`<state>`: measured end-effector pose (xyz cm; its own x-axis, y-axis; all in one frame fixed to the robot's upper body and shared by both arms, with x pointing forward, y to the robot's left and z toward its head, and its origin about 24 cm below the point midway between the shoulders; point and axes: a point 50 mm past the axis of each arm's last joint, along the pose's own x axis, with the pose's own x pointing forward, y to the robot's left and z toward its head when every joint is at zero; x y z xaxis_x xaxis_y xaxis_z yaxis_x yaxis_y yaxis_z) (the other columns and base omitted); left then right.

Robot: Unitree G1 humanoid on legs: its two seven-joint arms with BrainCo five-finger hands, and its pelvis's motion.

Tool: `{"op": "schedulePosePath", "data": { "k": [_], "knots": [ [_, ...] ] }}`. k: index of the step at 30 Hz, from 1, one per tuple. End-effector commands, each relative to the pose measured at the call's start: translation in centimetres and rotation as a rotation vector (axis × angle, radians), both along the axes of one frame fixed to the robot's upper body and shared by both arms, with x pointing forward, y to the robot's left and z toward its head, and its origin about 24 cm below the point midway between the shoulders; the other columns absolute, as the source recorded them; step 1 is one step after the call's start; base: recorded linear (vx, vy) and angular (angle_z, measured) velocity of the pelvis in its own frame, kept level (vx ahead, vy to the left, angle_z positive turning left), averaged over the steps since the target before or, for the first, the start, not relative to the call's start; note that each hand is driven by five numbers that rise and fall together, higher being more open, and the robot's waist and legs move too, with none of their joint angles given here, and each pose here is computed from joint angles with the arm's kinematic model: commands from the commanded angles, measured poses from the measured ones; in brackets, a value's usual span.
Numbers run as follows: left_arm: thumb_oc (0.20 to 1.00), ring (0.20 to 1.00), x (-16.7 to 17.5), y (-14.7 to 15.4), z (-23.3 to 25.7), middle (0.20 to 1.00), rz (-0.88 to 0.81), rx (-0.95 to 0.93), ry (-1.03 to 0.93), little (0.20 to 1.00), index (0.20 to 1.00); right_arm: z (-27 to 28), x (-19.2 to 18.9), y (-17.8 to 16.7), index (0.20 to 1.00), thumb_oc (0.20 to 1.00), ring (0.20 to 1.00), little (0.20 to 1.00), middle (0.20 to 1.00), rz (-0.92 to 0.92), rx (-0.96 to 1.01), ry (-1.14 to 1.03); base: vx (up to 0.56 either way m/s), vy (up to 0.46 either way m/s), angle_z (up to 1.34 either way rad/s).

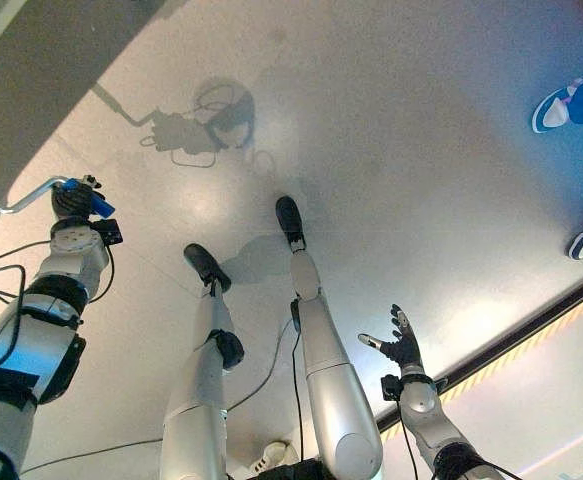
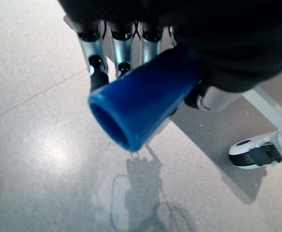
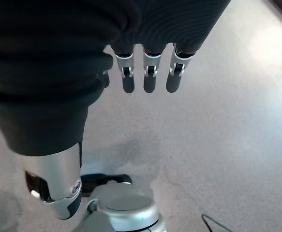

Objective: Raise the hospital bed

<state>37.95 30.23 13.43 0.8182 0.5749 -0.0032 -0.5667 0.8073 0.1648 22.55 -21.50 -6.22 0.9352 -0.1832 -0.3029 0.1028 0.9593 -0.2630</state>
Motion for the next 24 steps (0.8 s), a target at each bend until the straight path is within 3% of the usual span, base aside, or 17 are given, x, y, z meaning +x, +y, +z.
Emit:
{"op": "schedulePosePath", "data": {
  "k": [1,12,24],
  "knots": [
    [0.200,0.200,3.3,-7.4,7.8,0.200,-0.294,0.063,-0.290,0.200,0.200,-1.2,-2.6,-2.0,1.000,1.000,1.000,1.000,1.000,0.004,-0.080,0.078,-0.08,-0.107,0.06],
    [0.200,0.200,3.3,-10.7,7.7,0.200,-0.419,-0.020,-0.381,0.200,0.200,-2.1,-3.2,-2.9,1.000,1.000,1.000,1.000,1.000,-0.043,-0.103,0.139,-0.02,-0.038,0.08],
    [0.200,0.200,1.3,-9.6,5.9,0.200,-0.463,-0.053,-0.437,0.200,0.200,-2.7,-3.5,-4.0,1.000,1.000,1.000,1.000,1.000,-0.104,-0.123,0.198,-0.01,0.027,0.17]
  ]
}}
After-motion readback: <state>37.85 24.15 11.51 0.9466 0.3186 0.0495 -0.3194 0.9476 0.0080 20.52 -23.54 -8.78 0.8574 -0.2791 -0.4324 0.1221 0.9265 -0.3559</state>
